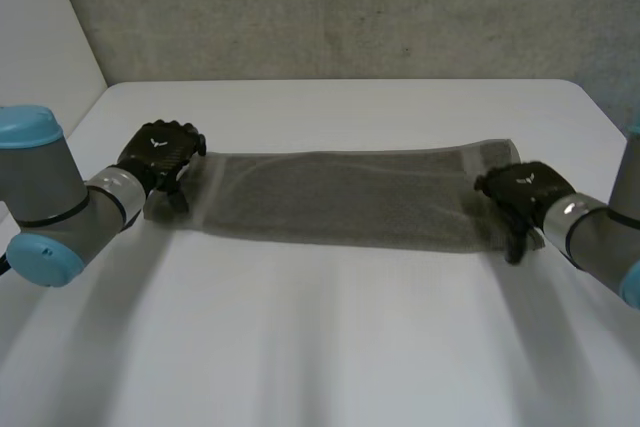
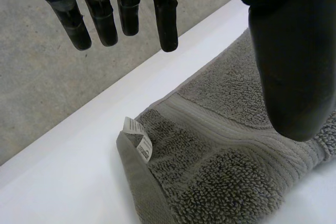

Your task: Fold the towel.

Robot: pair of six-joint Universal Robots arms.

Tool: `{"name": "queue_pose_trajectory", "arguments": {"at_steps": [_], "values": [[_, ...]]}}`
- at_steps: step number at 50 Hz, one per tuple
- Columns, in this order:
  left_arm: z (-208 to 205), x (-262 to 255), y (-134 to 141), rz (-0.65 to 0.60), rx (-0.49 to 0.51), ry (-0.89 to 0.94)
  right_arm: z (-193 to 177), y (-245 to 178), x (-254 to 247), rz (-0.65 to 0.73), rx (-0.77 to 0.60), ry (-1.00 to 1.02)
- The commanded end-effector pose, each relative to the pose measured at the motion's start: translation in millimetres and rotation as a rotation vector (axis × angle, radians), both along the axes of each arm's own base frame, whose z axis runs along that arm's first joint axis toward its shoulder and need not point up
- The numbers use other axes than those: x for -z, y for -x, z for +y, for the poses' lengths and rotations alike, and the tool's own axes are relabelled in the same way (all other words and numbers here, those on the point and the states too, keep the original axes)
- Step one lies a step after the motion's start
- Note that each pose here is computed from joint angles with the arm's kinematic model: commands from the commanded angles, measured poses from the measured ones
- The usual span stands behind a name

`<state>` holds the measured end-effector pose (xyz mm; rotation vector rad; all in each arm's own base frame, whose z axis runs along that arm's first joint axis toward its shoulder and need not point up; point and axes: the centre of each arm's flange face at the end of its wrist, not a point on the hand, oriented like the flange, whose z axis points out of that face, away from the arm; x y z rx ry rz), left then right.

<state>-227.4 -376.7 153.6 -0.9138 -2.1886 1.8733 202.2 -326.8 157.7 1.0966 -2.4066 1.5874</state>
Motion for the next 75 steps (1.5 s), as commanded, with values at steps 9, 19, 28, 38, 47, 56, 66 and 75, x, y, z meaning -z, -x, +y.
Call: {"name": "queue_pose_trajectory", "arguments": {"at_steps": [9,19,28,38,47,56,66,75], "values": [[3,-1,0,0.000,0.000,0.000,-28,33,40,0.074,0.065,0.044],[5,-4,1,0.007,0.003,0.038,-40,50,30,0.068,0.115,0.098],[5,-6,0,0.007,0.003,0.042,-42,59,22,0.053,0.123,0.111],[6,-9,-1,0.008,-0.001,0.047,-81,100,-20,0.117,0.201,0.243],[7,-15,-1,0.013,0.000,0.066,-89,50,-99,0.087,0.089,0.413],[7,-22,-1,0.018,-0.002,0.088,-13,-123,-110,-0.040,-0.295,0.489],[8,-20,-2,0.016,-0.003,0.080,76,-243,-31,-0.074,-0.598,0.408],[10,-18,-1,0.015,0.000,0.074,74,-248,-3,-0.011,-0.489,0.388]]}}
